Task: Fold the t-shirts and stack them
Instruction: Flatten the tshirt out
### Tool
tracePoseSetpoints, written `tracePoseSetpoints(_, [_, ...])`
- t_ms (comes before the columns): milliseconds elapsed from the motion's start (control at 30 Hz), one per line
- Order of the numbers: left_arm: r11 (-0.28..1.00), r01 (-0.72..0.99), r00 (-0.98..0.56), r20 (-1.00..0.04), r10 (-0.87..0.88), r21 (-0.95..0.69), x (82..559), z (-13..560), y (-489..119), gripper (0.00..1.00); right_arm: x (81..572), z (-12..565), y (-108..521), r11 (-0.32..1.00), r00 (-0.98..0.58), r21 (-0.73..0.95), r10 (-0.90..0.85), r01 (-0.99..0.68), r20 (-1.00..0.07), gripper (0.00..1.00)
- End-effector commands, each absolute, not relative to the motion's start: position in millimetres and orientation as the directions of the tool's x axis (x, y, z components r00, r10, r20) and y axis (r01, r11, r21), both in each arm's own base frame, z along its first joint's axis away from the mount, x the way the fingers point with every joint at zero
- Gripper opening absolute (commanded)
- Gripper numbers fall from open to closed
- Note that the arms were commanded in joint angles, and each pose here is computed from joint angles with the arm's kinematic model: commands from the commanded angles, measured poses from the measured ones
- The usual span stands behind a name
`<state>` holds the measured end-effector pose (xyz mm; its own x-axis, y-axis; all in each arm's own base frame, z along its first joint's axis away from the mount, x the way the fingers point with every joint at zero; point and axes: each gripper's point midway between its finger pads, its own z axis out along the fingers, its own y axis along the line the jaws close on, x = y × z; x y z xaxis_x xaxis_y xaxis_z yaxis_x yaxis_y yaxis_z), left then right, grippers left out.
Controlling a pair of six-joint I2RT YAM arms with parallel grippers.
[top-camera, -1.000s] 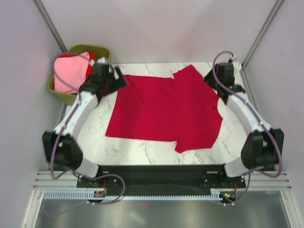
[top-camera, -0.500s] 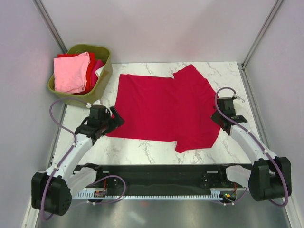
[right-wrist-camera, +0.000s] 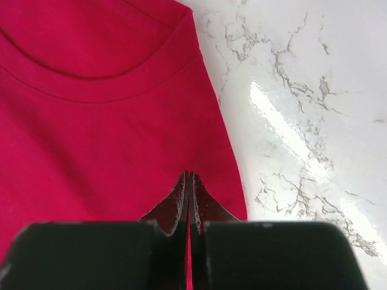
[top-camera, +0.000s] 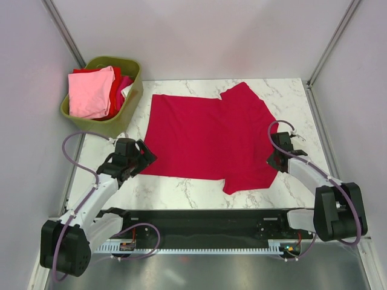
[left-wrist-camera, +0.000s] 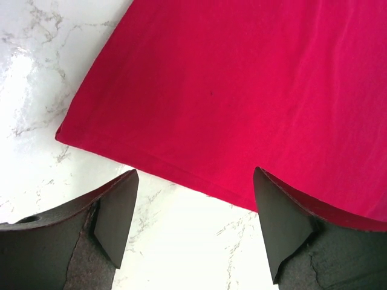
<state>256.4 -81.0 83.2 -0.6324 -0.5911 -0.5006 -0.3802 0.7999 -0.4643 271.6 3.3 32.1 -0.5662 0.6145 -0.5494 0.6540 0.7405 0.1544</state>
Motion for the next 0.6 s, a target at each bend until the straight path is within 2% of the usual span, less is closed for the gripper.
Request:
tracePoseSetpoints(0, [0.766, -0.416, -0.558, -0.527, -0.641, -0.490, 268, 92, -74, 0.84, 282, 26, 4, 0.723, -0.541, 0.167, 0.631, 0.671, -0.556, 0.00])
tracePoseSetpoints(233, [0.705, -0.524, -0.497, -0.501, -0.709, -0.478, 266, 75, -59, 0.78, 299, 2, 10, 0.705, -0.551, 0.159, 0.657, 0.691, -0.515, 0.00])
tracePoseSetpoints(567, [0.643, -0.623, -0.436, -0.486, -0.758, -0.444, 276, 53, -39, 0.71, 357, 0, 12, 0.667, -0.510, 0.179, 0.690, 0.723, -0.513, 0.00])
